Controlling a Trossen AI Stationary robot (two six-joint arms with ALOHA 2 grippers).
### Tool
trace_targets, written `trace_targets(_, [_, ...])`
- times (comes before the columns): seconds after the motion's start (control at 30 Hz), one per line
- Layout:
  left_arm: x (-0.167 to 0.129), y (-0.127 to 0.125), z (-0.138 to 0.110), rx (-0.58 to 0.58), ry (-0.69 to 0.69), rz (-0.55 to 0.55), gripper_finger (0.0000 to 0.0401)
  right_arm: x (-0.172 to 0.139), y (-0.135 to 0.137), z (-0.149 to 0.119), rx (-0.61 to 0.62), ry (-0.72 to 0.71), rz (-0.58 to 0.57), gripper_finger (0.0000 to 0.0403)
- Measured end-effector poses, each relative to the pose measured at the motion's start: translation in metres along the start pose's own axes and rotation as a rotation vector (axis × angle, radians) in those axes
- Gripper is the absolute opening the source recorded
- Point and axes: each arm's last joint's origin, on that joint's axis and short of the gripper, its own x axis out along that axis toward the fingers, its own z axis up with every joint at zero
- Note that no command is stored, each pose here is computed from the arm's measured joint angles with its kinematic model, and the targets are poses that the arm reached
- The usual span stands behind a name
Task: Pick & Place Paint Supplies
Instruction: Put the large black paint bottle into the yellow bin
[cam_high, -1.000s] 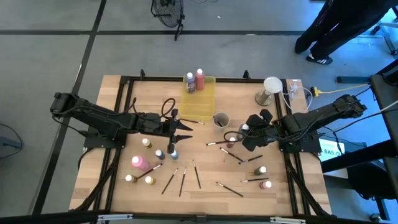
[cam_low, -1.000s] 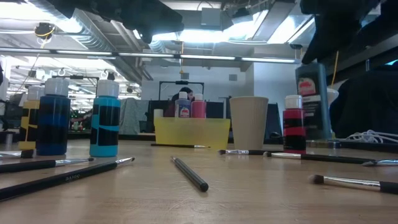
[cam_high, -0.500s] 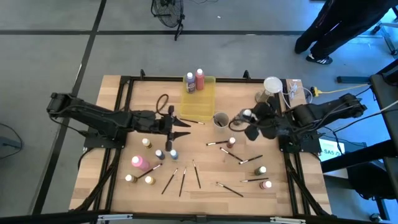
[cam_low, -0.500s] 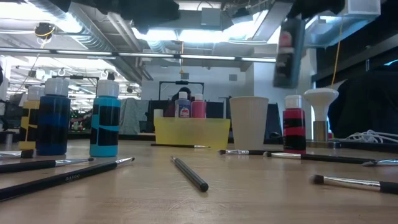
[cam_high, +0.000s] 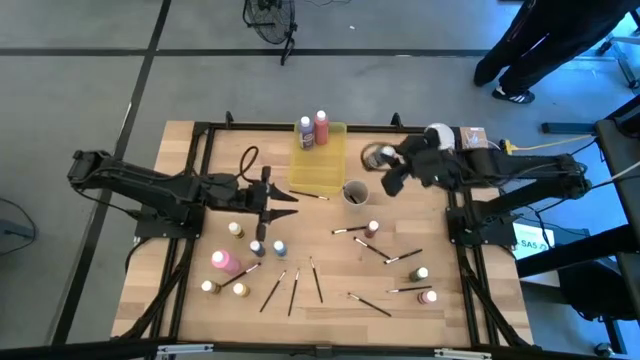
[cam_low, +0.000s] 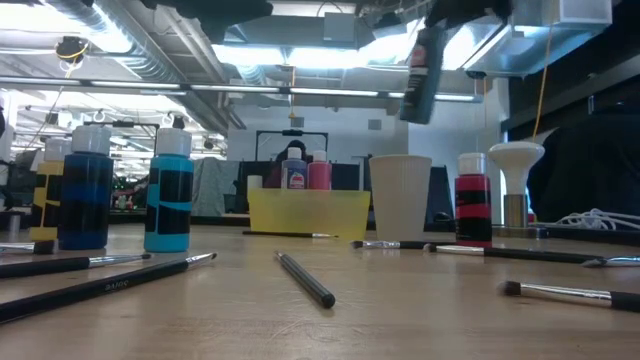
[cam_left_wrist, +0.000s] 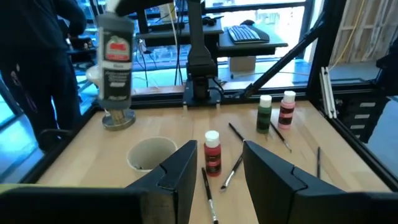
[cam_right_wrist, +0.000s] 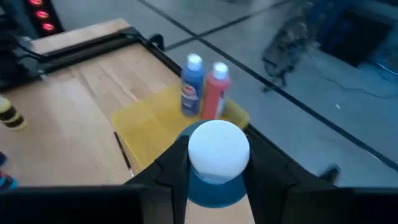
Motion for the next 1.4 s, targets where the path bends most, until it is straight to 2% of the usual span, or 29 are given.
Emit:
trace_targets(0.17, [-0.012,0.011,0.009,0.022,-0.046,0.063,0.0125,0.031,-0.005,0.021,-0.035,-0.074,0.081,0.012])
trace_targets(0.27, [-0.023,0.021,0.013,0.016,-0.057,0.128,0.0125,0.047,-0.013,0.031,-0.024,-0.121,0.074,0.012])
trace_targets(0.37, [-0.035,0.031,0.016,0.009,-0.057,0.192,0.0125,0.065,-0.025,0.034,0.001,-0.101,0.064,0.012])
trace_targets(0.5, [-0.047,0.043,0.017,0.0,-0.05,0.278,0.0125,0.096,-0.042,0.031,0.022,-0.03,0.022,0.012])
trace_targets(0.8, [-0.047,0.056,0.013,-0.024,-0.019,0.358,0.0125,0.165,-0.064,0.027,0.029,-0.008,0.111,0.012])
trace_targets(1.0, [-0.046,0.063,0.011,0.01,0.009,0.393,0.0125,0.192,-0.073,0.015,0.018,0.055,0.079,0.012])
trace_targets(1.27, [-0.047,0.067,0.005,-0.006,0.067,0.414,0.0125,0.23,-0.07,-0.002,-0.048,0.093,0.079,0.012])
trace_targets(1.4, [-0.047,0.068,0.005,0.008,0.074,0.448,0.0125,0.243,-0.07,-0.008,-0.083,0.094,0.038,0.012])
